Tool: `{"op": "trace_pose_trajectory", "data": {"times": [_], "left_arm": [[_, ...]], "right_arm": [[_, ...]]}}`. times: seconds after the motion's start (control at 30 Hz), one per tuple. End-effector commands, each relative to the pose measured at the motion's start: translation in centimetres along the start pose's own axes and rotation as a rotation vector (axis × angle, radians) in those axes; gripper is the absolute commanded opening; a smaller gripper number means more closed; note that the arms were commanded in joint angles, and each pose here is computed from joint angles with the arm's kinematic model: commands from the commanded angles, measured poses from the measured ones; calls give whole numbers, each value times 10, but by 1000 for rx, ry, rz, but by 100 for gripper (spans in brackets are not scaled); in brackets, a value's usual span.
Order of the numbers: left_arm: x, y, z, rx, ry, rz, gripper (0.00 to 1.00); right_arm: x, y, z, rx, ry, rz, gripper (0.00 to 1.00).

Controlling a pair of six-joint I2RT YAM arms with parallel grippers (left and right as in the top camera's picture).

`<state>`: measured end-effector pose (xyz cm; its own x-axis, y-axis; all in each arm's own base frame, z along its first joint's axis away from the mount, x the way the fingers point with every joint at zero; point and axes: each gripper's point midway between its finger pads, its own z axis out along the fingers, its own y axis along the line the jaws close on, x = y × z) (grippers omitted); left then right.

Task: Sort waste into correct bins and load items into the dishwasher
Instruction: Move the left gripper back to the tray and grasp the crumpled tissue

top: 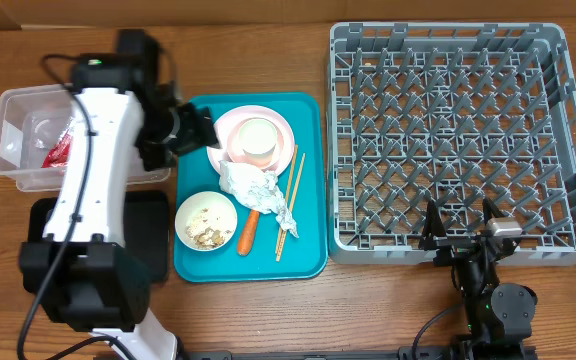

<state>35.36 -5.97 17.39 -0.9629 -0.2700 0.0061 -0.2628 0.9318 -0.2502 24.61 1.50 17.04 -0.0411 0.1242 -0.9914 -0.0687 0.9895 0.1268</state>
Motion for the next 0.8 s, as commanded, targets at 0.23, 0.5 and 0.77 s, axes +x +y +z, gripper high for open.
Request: {"op": "trace_pose_trajectory", "data": {"times": [0.23,0.5,0.77], "left_arm": [[35,-68,13,-66,-20,270,81],[63,-112,23,-41,-21,417,45],[71,-133,27,-17,-42,476,34]], "right_arm": [[0,-1,0,3,-10,-1,100],[0,-1,0,3,-10,-1,100],[0,-1,0,3,-10,-1,100]]}}
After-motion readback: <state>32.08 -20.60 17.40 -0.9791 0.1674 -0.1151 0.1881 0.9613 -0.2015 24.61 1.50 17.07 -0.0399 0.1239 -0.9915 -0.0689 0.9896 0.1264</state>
